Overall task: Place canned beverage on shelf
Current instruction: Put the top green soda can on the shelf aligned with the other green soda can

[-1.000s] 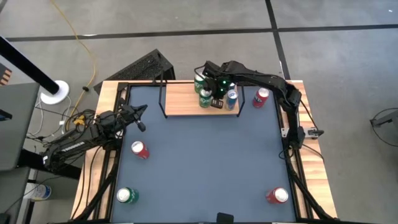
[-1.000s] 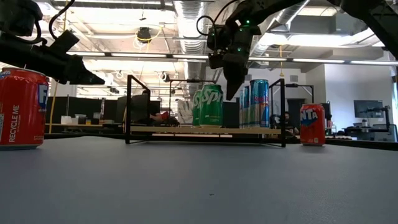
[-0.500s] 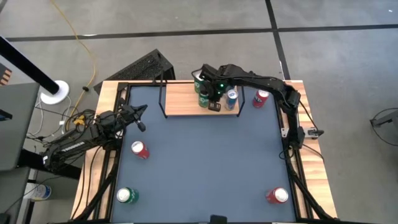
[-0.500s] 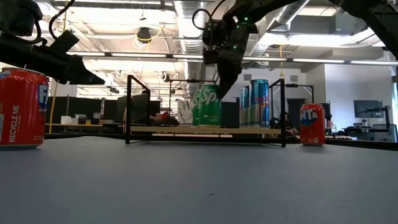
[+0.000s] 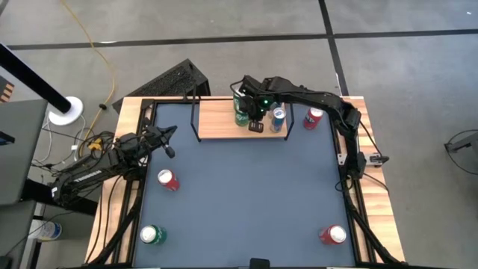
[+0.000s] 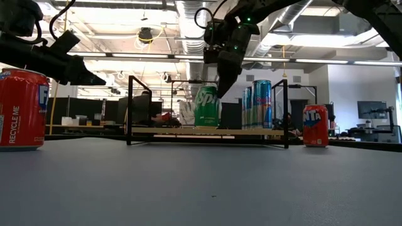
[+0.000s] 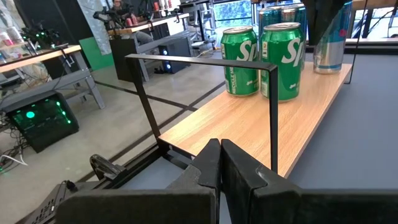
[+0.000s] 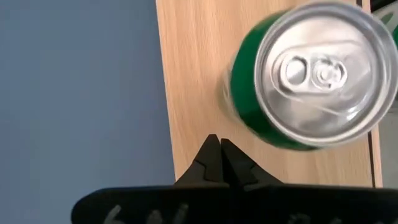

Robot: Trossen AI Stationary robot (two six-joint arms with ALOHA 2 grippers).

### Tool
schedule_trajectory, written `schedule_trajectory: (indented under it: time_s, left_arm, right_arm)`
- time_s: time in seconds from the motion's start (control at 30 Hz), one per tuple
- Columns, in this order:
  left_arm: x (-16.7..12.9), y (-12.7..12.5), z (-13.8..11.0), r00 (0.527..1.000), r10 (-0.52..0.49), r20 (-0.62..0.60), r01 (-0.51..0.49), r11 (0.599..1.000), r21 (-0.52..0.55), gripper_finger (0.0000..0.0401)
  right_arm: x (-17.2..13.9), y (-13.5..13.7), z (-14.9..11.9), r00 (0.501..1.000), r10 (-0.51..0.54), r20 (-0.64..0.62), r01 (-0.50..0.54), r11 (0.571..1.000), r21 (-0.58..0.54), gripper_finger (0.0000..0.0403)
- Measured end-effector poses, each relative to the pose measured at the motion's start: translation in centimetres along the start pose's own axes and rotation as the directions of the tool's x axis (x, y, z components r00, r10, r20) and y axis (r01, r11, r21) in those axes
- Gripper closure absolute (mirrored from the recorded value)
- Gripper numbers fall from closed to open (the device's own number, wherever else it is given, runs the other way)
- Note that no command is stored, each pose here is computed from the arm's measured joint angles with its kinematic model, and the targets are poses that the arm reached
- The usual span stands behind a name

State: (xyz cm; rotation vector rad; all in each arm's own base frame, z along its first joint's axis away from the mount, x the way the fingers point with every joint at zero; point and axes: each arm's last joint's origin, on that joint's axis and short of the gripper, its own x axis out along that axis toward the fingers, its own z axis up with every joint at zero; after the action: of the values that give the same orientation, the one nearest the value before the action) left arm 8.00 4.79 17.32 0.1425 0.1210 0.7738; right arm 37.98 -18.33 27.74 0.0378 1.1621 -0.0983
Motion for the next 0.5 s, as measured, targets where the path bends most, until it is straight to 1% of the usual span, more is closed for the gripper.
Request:
schedule_trajectory:
  time_s: [0.13, 0.4, 0.5]
  left_arm:
    - [0.0, 0.0, 0.0, 1.0, 0.0, 0.0, 0.0, 1.0, 0.0, 0.0401]
    - [0.0, 0.0, 0.0, 1.0, 0.0, 0.0, 0.0, 1.0, 0.0, 0.0401]
    - [0.0, 0.0, 0.0, 1.0, 0.0, 0.0, 0.0, 1.0, 0.0, 0.0401]
  right_arm:
    - [0.0, 0.3, 0.3, 0.995, 0.087, 0.048, -0.086, 0.996, -0.007, 0.0403]
    - [0.0, 0.6, 1.1, 0.99, 0.073, 0.117, -0.07, 0.997, -0.031, 0.0403]
    - [0.0, 0.5, 1.1, 0.991, 0.058, 0.118, -0.055, 0.998, -0.028, 0.0403]
